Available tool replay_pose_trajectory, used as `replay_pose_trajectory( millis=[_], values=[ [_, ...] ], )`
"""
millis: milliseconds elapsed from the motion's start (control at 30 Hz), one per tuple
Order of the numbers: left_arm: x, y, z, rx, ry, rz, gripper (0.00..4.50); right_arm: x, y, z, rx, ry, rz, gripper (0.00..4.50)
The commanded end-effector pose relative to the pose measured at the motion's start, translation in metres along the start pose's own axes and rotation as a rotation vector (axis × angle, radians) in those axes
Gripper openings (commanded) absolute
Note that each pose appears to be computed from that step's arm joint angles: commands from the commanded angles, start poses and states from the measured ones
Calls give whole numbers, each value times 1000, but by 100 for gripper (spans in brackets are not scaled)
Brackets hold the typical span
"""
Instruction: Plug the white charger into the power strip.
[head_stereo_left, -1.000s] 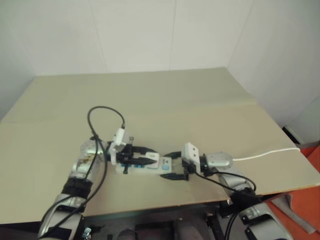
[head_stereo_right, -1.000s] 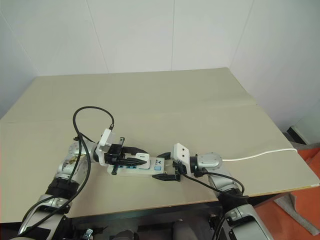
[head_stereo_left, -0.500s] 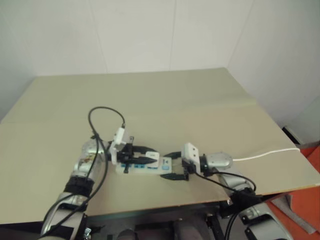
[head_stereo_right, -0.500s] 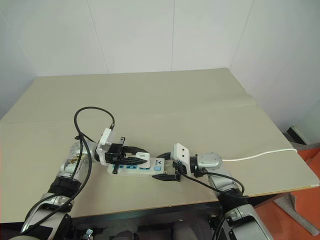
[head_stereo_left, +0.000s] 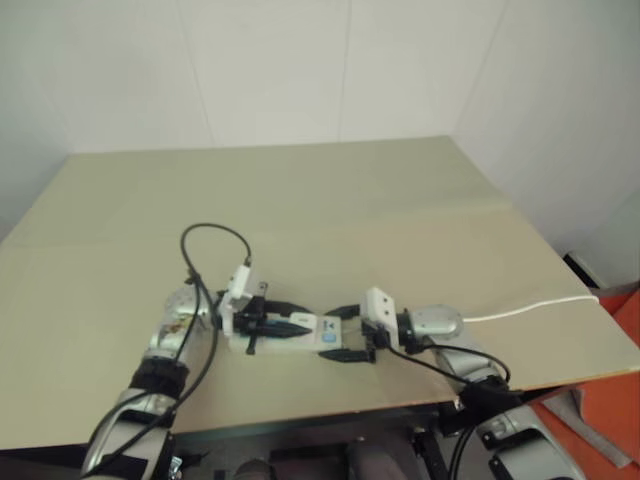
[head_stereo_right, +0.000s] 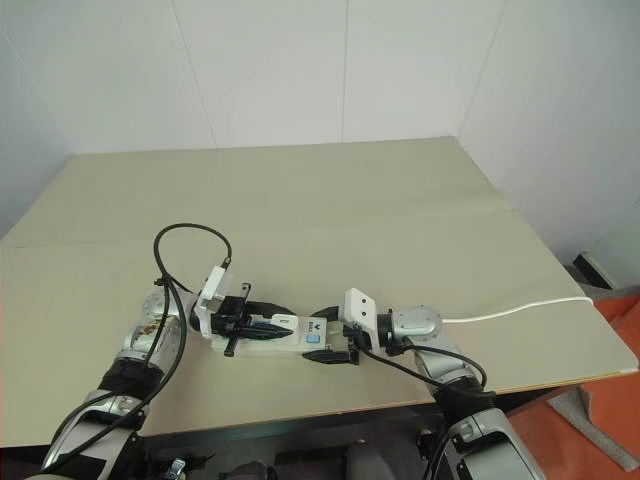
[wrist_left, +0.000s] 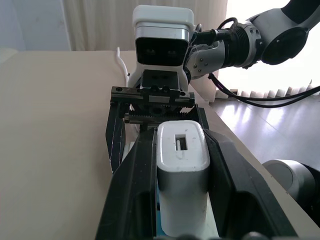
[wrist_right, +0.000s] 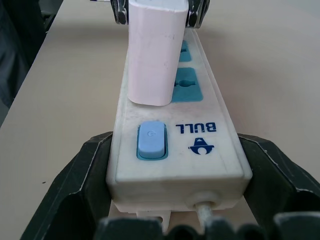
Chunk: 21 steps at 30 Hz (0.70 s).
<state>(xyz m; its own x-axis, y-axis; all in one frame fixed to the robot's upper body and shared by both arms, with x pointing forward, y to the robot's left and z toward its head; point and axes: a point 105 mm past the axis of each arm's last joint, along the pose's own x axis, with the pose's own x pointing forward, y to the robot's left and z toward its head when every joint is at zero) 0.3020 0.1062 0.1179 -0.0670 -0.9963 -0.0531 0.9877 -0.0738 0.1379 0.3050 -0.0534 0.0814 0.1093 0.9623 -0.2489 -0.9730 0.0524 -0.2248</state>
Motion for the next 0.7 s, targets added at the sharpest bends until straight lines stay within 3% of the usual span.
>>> replay_pose_trajectory(
  millis=[33, 300, 700],
  values=[
    [-5, -4, -23, -64, 71, 22, 103, 8, 11, -14, 19, 53, 38, 342],
    [-14, -8, -53, -107, 173, 68, 103, 8, 11, -14, 13, 54, 34, 342],
    [-18, -12, -62, -204, 206, 51, 103, 11, 13, -15, 10, 59, 36, 342]
  ],
)
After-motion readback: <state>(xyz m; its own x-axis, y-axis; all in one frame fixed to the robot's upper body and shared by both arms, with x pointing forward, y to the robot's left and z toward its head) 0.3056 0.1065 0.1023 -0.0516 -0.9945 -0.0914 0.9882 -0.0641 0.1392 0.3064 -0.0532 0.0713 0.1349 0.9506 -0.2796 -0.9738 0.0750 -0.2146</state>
